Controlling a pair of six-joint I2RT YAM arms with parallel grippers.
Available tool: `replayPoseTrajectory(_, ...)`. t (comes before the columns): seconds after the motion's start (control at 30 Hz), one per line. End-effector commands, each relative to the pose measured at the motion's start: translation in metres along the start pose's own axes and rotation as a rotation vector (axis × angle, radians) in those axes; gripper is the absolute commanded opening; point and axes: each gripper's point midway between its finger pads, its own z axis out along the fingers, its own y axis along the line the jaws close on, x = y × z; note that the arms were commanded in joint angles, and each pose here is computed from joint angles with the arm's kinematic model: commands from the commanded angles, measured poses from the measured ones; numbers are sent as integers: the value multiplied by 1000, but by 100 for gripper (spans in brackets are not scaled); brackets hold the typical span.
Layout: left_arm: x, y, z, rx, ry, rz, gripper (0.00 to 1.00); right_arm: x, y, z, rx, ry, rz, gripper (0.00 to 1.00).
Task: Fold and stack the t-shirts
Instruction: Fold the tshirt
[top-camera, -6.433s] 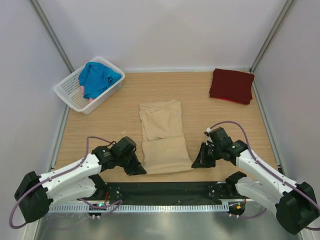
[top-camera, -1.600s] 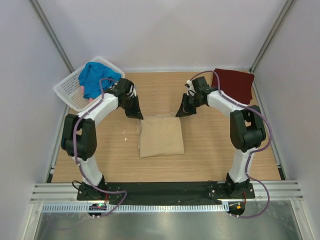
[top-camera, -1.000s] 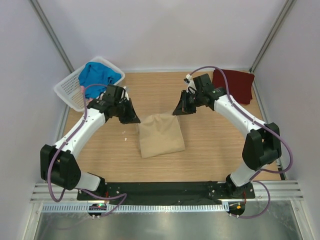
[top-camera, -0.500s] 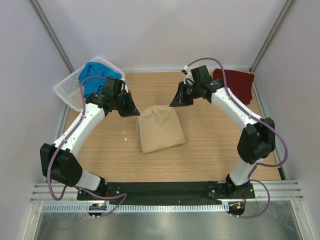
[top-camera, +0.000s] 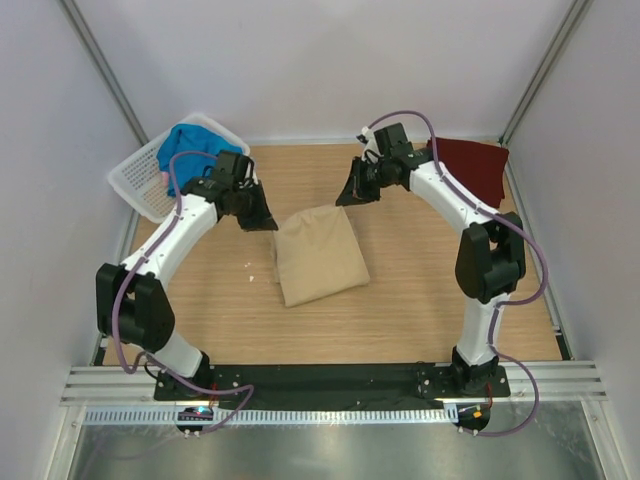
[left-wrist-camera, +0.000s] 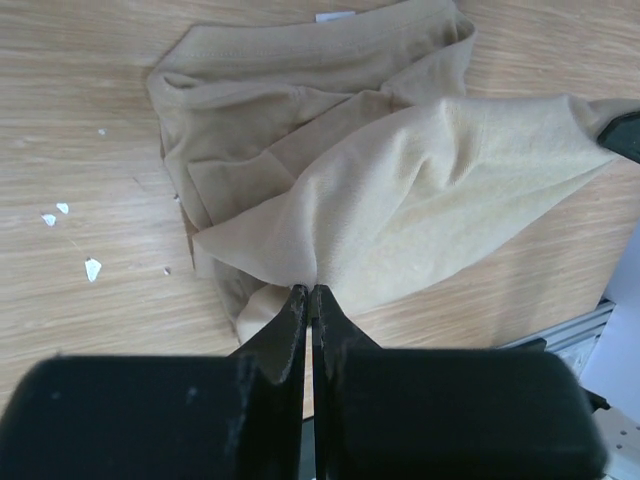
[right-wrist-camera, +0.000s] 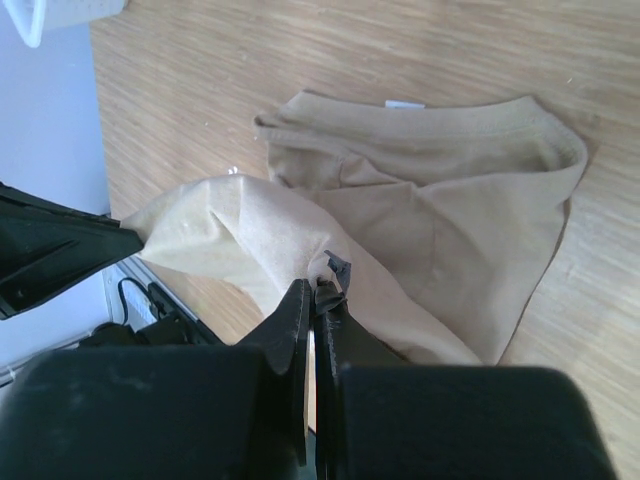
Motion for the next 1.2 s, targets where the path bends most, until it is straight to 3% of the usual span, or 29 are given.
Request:
replayPoseTrajectory(0.0, -23, -3, 2, 11, -39, 31, 0, -21, 11, 0, -54, -33, -39, 1)
replayPoseTrajectory(0.4, -52, 24, 54, -46, -13, 10, 0, -51, -21, 46, -73, -17, -20, 1)
replayPoseTrajectory(0.63, -60, 62, 99, -122, 44, -26, 0, -60, -51, 82, -82, 5, 31, 1)
replayPoseTrajectory(0.97, -71, 89, 114, -246, 69, -21, 1, -84, -92, 108, -17, 0, 83, 17)
replayPoseTrajectory(1.1, -82, 85, 97, -271, 54, 4, 16, -95, -96, 95, 25, -27, 75, 26)
replayPoseTrajectory(1.17, -88, 77, 86, -263, 43, 13, 28, -96, -100, 81, 69, -23, 62, 35)
